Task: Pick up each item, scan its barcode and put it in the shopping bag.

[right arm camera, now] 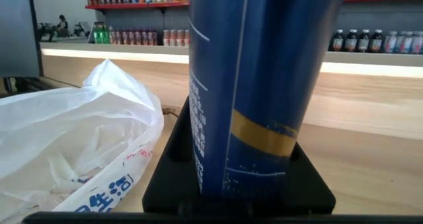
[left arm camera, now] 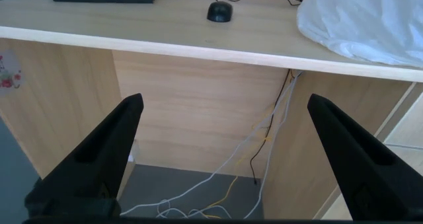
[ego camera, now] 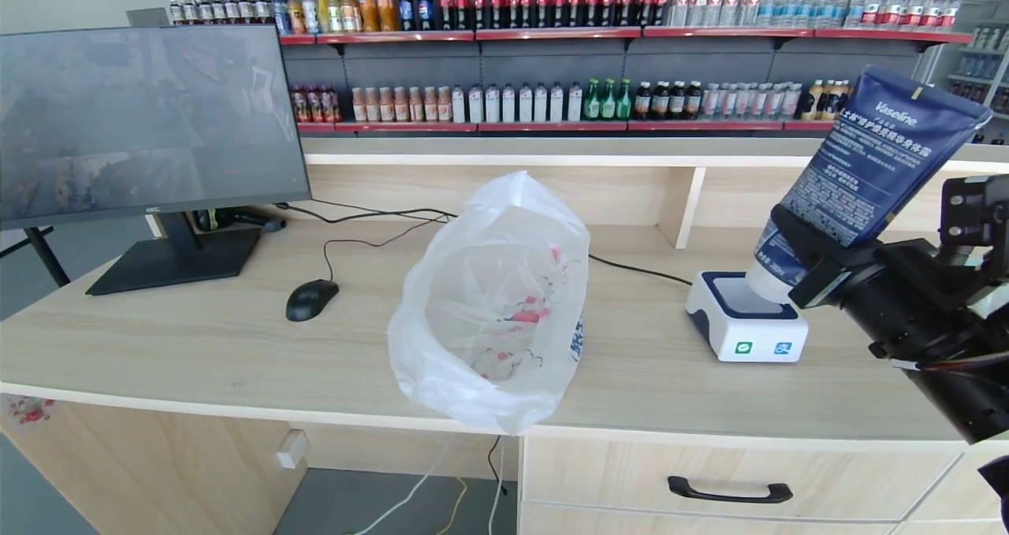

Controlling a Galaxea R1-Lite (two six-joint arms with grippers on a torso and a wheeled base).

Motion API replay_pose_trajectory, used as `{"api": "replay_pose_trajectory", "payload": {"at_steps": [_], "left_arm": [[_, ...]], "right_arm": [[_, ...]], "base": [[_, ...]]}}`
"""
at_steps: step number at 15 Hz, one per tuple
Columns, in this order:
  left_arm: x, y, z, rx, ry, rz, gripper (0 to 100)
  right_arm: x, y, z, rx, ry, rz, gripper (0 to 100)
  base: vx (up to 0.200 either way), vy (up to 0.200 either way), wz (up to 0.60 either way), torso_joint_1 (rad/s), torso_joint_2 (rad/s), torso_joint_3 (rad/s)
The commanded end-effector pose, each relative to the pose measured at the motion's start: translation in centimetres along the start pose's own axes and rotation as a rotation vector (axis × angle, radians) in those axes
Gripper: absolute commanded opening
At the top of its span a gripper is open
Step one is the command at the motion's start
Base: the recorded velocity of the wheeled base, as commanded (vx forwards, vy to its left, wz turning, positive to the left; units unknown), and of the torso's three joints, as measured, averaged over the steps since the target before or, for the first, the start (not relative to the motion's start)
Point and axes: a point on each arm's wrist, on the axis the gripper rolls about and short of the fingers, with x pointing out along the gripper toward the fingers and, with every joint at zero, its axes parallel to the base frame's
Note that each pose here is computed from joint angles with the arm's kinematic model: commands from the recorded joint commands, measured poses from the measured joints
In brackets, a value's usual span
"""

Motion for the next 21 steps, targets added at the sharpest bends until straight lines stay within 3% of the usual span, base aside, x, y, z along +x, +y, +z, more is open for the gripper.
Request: {"api": "replay_pose_trajectory", "payload": {"at_steps": [1,5,7,11,18,21], "left_arm": [[0.0,0.0,0.0,0.000,0.001,0.000,100],[0.0,0.0,0.0,0.001,0.001,0.000,100],[0.0,0.0,0.0,0.001,-0.001,0.000,100],[0.0,0.0,0.0,-0.002,0.001,0.000,100],[0.0,0.0,0.0,-0.003,-0.001,0.003,100],[0.0,0.0,0.0,0.001,0.001,0.000,100]], "right_arm": [[-0.5,-0.6,-0.2,-0.009,0.015,-0.024,0],[-0.8,-1.5,-0.6,-0.033,0.037,-0.057,0],[-1.1,-2.4,-1.0,-0.054,0.060,-0.098,0],[-1.8,-2.4,-1.5,-0.052,0.092,-0.097,0],[-2.2,-3.7,-1.0,-0.064,0.075,-0.143,0],[-3.3,-3.5,-1.3,-0.220,0.106,-0.030,0]], "base": [[0.000,0.000,0.00,0.000,0.00,0.000],[0.000,0.000,0.00,0.000,0.00,0.000],[0.200,0.000,0.00,0.005,0.00,0.000],[0.050,0.000,0.00,-0.003,0.00,0.001],[0.000,0.000,0.00,0.000,0.00,0.000],[0.000,0.000,0.00,0.000,0.00,0.000]]}}
